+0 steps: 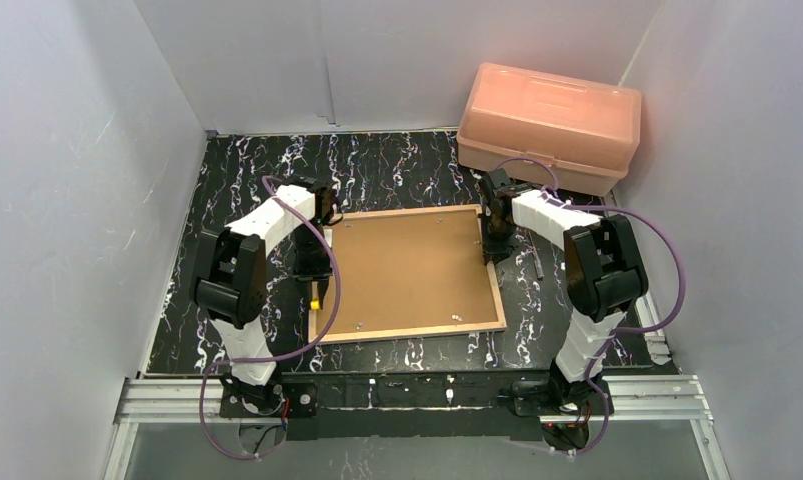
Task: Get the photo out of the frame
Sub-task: Release the photo frame item from the photo frame.
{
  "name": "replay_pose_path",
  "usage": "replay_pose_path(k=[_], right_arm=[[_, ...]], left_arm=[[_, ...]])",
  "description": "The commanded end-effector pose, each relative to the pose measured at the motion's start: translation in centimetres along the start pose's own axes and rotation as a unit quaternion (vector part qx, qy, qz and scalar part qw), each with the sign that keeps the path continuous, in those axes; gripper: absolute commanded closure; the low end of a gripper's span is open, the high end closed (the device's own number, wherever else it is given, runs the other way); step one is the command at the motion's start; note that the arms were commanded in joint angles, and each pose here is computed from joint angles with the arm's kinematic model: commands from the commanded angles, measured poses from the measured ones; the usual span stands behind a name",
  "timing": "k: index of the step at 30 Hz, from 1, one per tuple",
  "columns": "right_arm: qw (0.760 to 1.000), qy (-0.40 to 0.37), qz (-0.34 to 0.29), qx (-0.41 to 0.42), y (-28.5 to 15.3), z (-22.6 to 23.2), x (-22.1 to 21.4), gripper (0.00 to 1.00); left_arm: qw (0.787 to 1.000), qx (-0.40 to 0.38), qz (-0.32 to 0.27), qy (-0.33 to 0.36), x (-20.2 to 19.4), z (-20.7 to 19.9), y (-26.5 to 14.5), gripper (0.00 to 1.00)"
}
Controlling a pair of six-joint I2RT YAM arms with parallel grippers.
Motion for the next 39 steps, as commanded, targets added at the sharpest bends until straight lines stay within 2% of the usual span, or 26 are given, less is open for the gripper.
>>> replay_pose_path(k=[1, 17, 28, 32, 39], right_arm=[[0.999, 0.032, -0.019, -0.007, 0.5, 0.3, 1.6, 0.99], [0.999, 0.039, -0.029, -0.009, 0.4, 0.4, 2.2, 0.99], [0.998, 0.037, -0.05, 0.004, -0.7, 0.8, 3.0, 0.98], [0.997, 0.032, -0.066, 0.014, -1.6, 0.9, 3.3, 0.77], [0.996, 0.026, -0.083, 0.02, -3.0, 1.0, 3.6, 0.66]], left_arm=[[0.998, -0.055, 0.03, 0.005, -2.1, -1.3, -0.5, 1.0], [0.997, -0.074, 0.039, 0.004, -3.4, -1.3, -0.6, 1.0], [0.988, -0.149, -0.039, 0.008, -2.5, -3.3, -3.2, 1.0], [0.984, -0.166, -0.063, 0.009, -2.1, -3.9, -4.2, 1.0], [0.984, -0.144, -0.105, 0.0, -1.8, -2.9, -4.7, 1.0]])
Point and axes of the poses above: each gripper's point midway between its finger pads, its own y axis out along the fingers, its own z axis along the line the jaws close on, x = y × z, the point moved 3 cm from there along -y, back along the fingers, and after that the axes turned 4 degrees about -y, right-handed, at the moved point
